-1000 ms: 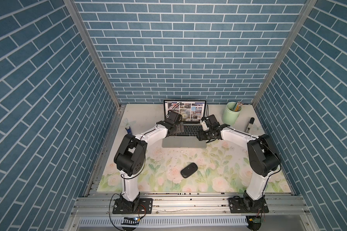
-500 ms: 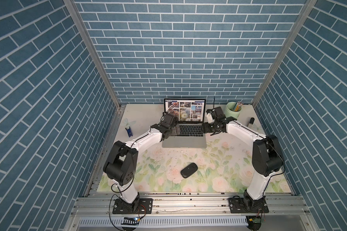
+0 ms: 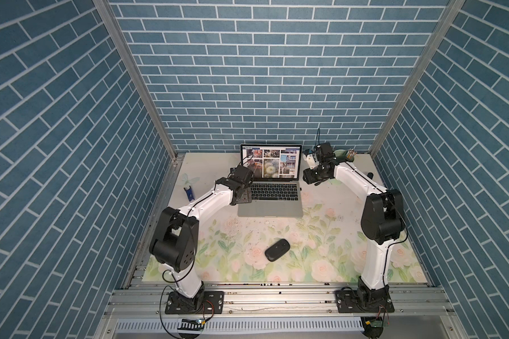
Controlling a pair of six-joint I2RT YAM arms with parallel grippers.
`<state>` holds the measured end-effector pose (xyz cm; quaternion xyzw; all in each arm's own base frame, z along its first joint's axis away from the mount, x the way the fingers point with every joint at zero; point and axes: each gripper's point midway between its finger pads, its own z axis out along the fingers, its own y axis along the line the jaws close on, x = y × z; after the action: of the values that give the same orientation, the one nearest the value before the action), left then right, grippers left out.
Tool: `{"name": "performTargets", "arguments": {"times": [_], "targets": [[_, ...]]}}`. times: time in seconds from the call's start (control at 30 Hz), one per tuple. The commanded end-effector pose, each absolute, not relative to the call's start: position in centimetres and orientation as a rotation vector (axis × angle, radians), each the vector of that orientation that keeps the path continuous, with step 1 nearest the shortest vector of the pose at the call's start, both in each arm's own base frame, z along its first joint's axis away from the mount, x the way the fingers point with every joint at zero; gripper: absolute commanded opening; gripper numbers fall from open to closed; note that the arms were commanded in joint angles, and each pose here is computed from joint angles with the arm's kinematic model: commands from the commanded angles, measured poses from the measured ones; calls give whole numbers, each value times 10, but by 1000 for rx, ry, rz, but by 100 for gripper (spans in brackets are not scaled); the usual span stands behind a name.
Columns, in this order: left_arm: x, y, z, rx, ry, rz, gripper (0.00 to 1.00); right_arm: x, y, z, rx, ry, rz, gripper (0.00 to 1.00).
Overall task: Remove the wireless mouse receiver from the laptop
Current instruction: Move the laptop to the center of the board.
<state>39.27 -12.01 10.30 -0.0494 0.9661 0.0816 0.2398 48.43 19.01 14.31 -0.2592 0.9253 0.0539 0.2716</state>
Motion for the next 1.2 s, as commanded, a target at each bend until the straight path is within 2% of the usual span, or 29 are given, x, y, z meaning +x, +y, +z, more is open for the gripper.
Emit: {"name": "performTargets", "arguments": {"times": [0.0,0.13,0.3,0.5,0.73,1.17], "targets": [[369,-92,104,-87,2764,500,93,481,167,169,-1145,2380,-162,53],[374,-104,106,-75,2770,397,95,463,159,166,-1611,2218,-283,56],[371,-113,84,-138,2855,176,97,438,170,147,-1946,2106,-97,56],[359,-133,60,-219,2927,-52,98,424,191,111,-2026,2095,145,56],[367,-124,31,-234,2992,-29,97,433,196,81,-2101,2057,172,55],[381,-110,12,-226,3050,89,96,440,199,47,-2174,2015,208,54]]}}
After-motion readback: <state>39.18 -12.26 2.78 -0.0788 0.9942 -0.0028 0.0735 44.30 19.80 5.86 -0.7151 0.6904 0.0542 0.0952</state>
